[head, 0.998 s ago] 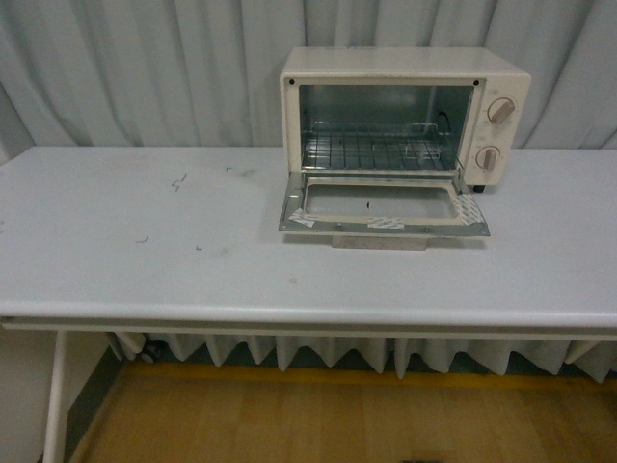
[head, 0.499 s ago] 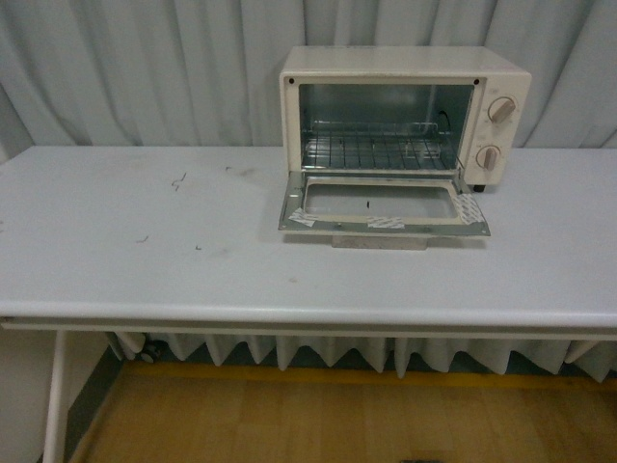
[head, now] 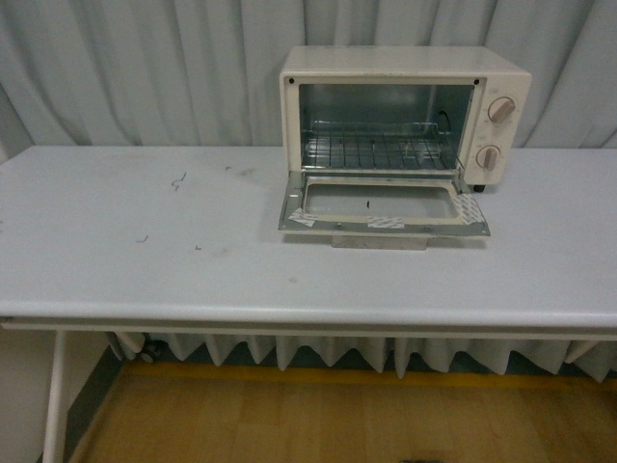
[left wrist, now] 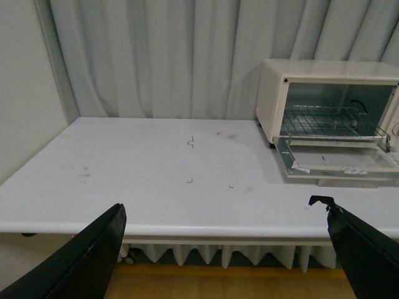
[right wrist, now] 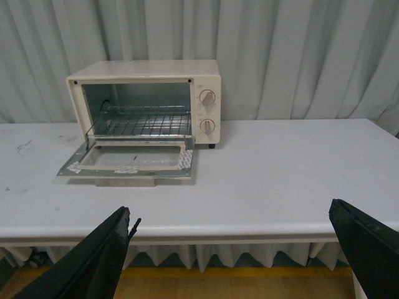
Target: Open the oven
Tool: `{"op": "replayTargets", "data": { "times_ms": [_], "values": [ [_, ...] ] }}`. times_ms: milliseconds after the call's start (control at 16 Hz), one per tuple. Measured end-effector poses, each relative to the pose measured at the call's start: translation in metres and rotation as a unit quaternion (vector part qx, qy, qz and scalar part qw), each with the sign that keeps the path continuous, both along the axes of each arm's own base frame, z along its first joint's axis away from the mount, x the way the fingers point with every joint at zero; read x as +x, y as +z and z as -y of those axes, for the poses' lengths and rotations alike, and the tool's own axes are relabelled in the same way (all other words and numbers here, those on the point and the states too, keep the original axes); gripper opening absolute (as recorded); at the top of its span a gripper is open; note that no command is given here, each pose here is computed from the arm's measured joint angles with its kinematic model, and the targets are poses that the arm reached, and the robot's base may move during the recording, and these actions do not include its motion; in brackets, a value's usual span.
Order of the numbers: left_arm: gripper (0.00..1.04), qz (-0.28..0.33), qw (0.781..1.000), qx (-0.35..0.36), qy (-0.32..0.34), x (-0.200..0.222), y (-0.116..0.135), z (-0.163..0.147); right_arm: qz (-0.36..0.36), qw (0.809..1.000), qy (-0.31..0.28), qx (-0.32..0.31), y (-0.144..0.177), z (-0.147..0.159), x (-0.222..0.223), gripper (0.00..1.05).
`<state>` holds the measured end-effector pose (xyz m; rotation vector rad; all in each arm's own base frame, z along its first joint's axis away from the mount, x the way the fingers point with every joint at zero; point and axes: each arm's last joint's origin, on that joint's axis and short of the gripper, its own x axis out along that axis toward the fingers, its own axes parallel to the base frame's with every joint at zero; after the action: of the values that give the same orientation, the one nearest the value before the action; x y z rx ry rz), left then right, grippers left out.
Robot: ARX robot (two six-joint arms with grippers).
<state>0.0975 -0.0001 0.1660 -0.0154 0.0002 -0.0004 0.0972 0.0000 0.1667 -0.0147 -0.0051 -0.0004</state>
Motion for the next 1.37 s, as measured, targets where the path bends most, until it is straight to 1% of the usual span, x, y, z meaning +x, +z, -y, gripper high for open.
{"op": "replayTargets", "data": {
  "times_ms": [1372],
  "values": [
    [0.98, 0.001, 1.0, 0.001, 0.0, 0.0, 0.0001, 0.0, 0.0, 1.0, 0.0, 0.0, -0.0001, 0.0, 0.0, 0.98]
  ]
}}
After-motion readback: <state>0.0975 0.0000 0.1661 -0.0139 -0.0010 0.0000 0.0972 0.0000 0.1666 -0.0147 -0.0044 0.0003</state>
